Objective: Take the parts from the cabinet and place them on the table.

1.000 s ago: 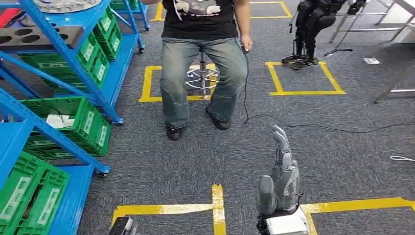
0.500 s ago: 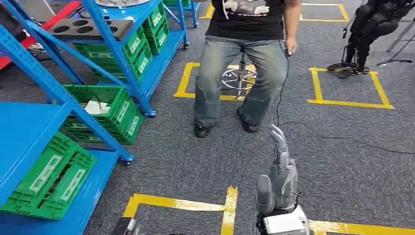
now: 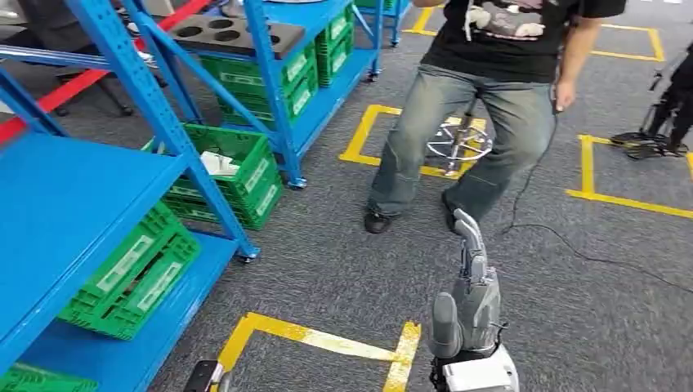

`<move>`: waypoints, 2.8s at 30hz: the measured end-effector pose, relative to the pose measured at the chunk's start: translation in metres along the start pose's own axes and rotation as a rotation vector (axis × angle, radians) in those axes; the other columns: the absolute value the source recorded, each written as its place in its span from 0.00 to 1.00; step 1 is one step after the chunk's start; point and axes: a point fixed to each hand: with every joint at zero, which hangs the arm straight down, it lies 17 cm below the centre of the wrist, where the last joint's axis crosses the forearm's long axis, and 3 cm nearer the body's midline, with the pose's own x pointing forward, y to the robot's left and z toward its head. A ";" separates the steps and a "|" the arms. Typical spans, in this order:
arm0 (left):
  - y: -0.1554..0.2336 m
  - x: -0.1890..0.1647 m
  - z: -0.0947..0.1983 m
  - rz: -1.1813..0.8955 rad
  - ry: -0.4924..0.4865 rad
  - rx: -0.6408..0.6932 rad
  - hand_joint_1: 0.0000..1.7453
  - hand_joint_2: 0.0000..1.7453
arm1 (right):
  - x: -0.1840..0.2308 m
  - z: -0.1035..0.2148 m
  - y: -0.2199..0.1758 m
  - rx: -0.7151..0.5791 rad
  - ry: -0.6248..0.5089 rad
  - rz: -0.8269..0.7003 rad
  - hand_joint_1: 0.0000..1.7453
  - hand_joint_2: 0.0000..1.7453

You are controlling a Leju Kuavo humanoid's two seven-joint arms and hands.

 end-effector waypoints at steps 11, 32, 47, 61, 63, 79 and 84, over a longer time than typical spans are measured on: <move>-0.001 0.002 0.000 -0.001 -0.003 -0.001 0.00 0.00 | -0.001 0.002 0.000 0.001 0.005 0.001 0.00 0.00; -0.002 0.000 0.000 0.000 0.000 -0.004 0.00 0.00 | 0.000 0.002 -0.001 -0.001 0.004 0.001 0.00 0.00; 0.001 0.001 0.000 0.004 0.001 0.002 0.00 0.00 | 0.000 0.001 -0.002 -0.004 0.003 -0.002 0.00 0.00; 0.002 0.004 -0.001 0.006 -0.004 0.003 0.00 0.00 | 0.001 -0.002 -0.002 -0.001 -0.005 0.000 0.00 0.00; 0.002 0.005 -0.002 0.006 -0.005 0.003 0.00 0.00 | 0.001 -0.002 -0.002 -0.001 -0.006 0.000 0.00 0.00; 0.003 0.002 -0.001 0.000 -0.002 0.004 0.00 0.00 | 0.001 -0.002 -0.003 -0.003 -0.006 0.002 0.00 0.00; 0.004 -0.001 -0.001 -0.001 0.002 0.005 0.00 0.00 | 0.002 -0.003 -0.003 -0.004 -0.010 0.002 0.00 0.00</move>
